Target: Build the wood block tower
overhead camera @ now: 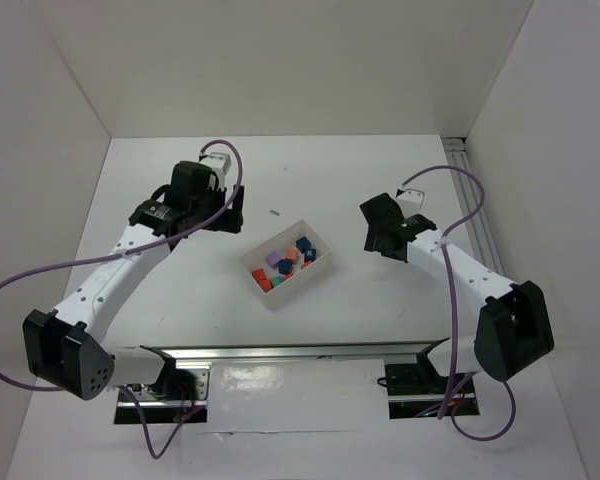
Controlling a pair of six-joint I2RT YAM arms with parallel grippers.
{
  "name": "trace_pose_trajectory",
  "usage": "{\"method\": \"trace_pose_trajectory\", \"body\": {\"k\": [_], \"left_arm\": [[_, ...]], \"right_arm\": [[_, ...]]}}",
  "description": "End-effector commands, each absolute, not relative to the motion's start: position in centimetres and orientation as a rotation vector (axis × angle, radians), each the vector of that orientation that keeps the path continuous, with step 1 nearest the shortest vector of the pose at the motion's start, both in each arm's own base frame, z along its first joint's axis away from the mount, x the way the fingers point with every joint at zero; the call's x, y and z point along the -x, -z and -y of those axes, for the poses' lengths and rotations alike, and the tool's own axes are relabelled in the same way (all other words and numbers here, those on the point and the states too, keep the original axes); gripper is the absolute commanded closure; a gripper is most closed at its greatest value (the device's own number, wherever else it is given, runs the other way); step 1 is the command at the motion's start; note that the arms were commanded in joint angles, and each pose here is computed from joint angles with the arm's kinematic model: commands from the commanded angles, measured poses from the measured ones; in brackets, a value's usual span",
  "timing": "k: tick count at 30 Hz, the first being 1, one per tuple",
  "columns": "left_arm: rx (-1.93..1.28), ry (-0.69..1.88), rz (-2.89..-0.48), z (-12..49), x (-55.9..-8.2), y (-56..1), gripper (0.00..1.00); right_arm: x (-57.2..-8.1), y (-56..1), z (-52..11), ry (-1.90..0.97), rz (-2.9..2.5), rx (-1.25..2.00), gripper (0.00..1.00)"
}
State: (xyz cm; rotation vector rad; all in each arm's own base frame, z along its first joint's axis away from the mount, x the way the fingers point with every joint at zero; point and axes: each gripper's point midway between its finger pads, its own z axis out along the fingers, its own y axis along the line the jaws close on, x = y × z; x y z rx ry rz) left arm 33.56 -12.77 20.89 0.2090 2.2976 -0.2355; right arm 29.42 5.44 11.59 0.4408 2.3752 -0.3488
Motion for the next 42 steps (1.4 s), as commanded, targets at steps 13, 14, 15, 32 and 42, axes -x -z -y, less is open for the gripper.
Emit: {"method": "trace_pose_trajectory", "body": {"k": [13, 14, 15, 32, 42], "left_arm": [[-0.575, 0.022, -2.258, 21.3, -30.8, -22.1, 0.01], [-0.644, 0.093, -2.262, 22.8, -29.8, -21.9, 0.01], [-0.680, 0.125, -2.262, 23.9, -29.4, -21.4, 0.01], [-0.901, 0.194, -2.453, 28.9, -26.2, -11.1, 0.18], [-0.894, 0.217, -2.486, 29.3, -25.4, -9.0, 0.48]], "right_arm": [[-27.3, -17.5, -4.4, 0.242, -2.210, -0.482, 0.01], [-27.1, -18.2, -4.1, 0.247, -2.195, -0.488, 0.01], [-26.4, -18.2, -3.7, 0.258, -2.207, -0.484, 0.01], [-24.7, -23.1, -1.9, 0.184, -2.051, -0.561, 0.02], [-24.8, -22.5, -2.2, 0.183, -2.067, -0.554, 0.02]]}}
